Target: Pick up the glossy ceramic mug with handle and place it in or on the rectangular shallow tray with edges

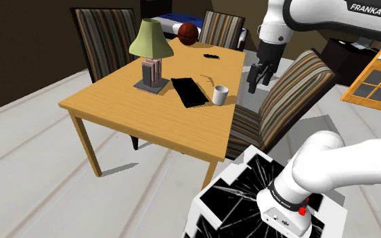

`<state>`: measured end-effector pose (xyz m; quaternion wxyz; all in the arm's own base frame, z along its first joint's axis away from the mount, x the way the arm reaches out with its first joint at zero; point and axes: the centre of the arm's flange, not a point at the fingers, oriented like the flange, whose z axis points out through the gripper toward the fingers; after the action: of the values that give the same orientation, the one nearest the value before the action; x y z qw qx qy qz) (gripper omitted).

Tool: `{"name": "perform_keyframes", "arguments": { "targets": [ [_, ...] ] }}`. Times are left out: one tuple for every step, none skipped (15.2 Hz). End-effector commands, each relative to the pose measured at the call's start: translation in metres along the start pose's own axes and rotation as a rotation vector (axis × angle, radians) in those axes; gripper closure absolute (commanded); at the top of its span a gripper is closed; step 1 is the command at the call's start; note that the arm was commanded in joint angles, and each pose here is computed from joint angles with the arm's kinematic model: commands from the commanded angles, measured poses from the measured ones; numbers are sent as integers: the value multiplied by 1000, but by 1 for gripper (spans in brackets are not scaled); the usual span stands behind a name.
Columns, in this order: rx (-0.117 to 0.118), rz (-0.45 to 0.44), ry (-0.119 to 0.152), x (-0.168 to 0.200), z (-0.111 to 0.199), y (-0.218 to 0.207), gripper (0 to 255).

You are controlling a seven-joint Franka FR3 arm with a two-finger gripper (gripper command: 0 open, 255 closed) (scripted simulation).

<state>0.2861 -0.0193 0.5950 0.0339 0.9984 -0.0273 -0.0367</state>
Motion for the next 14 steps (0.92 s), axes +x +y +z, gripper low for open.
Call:
{"name": "perform_keyframes", "arguments": {
  "targets": [
    [0,0,0,0,0,0,0],
    [1,4,3,10,7,5,0],
    [1,7,7,19,14,10,0],
    [2,11,10,29,20,15,0],
    [3,14,14,38,27,21,0],
    [4,18,17,48,34,26,0],
    [4,21,20,58,40,31,0],
    [5,25,24,67,47,37,0],
    [6,28,27,77,54,42,0],
    [6,32,31,87,60,47,0],
    [7,35,34,96,67,53,0],
    [8,39,37,106,73,58,0],
    [8,42,41,115,80,64,0],
    [9,46,44,125,86,69,0]
  ]
}}
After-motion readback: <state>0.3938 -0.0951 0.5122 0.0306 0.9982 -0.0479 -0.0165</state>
